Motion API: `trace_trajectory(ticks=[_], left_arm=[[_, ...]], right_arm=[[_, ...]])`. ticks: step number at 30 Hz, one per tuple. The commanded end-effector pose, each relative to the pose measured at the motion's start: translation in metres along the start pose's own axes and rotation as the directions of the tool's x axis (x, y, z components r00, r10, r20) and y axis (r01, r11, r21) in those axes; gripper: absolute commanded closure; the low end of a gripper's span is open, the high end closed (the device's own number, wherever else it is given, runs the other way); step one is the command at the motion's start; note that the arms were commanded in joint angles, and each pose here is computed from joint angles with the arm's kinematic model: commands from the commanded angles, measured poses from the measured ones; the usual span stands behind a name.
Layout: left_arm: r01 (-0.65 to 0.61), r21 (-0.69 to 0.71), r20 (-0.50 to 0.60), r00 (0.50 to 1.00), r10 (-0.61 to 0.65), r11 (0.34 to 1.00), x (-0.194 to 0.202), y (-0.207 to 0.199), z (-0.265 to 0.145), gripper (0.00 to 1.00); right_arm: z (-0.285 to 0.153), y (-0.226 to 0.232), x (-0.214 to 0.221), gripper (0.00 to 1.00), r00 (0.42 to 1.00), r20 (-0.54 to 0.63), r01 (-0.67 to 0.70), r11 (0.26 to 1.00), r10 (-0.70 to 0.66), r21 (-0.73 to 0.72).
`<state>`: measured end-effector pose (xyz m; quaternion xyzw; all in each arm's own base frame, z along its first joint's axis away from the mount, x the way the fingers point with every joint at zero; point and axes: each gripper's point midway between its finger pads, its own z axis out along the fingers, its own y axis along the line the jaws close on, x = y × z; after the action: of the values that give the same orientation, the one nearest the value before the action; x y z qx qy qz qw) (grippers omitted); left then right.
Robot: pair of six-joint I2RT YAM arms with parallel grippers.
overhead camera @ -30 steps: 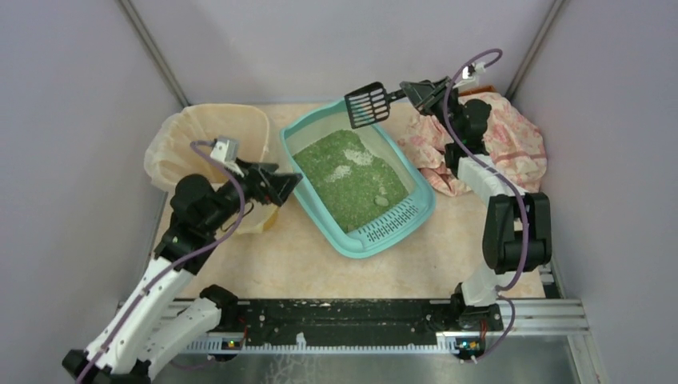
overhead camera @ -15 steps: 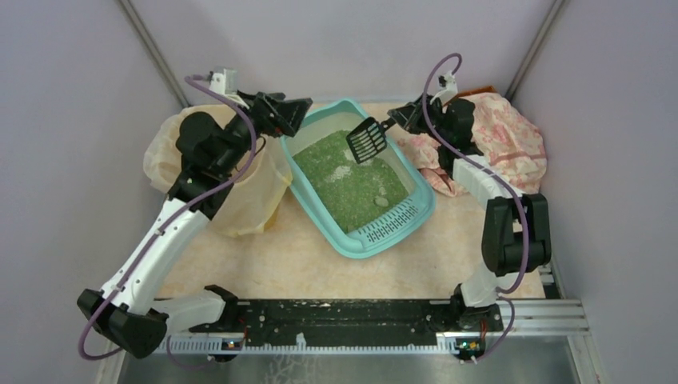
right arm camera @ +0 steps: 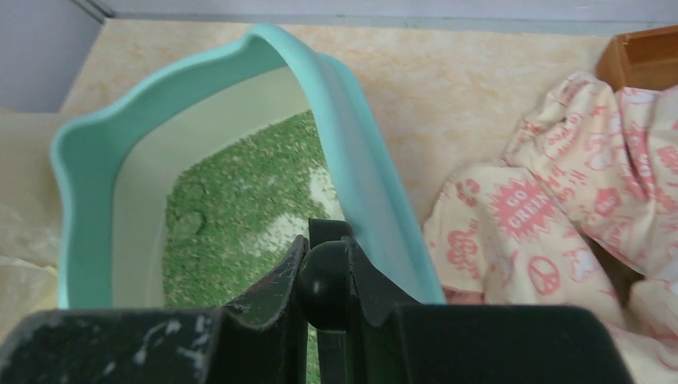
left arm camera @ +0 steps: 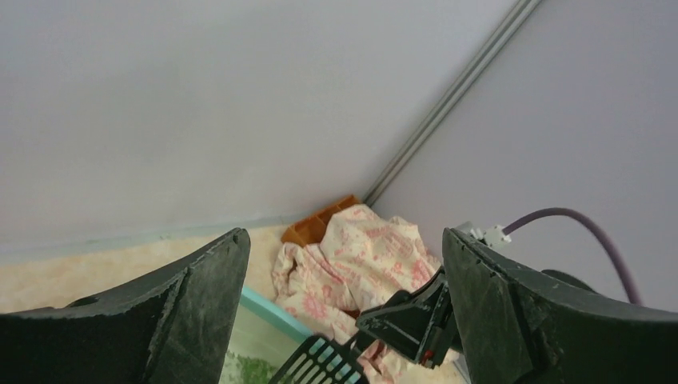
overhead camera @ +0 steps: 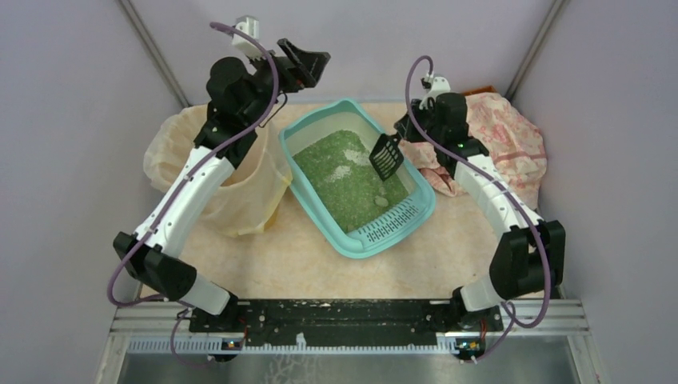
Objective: Clean the litter box
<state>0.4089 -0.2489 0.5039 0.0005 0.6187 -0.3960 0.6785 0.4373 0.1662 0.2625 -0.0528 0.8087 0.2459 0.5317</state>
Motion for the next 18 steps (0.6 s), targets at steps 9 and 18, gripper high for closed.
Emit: trace_trajectory(ticks=[9, 18], left_arm=[[-0.037, 0.122, 0.031, 0.999, 0.034, 0.992, -0.023, -0.033, 0.01, 0.06], [-0.071, 0.157, 0.024, 0.997, 0.068, 0.985, -0.026, -0.036, -0.003, 0.06]], right_arm=[[-0.045, -0.035, 0.02, 1.0, 0.974, -0.104, 0.219, 0.953, -0.201, 0.209], [-0.055, -0.034, 0.067, 1.0, 0.936, -0.255, 0.312, 0.908, -0.243, 0.28]])
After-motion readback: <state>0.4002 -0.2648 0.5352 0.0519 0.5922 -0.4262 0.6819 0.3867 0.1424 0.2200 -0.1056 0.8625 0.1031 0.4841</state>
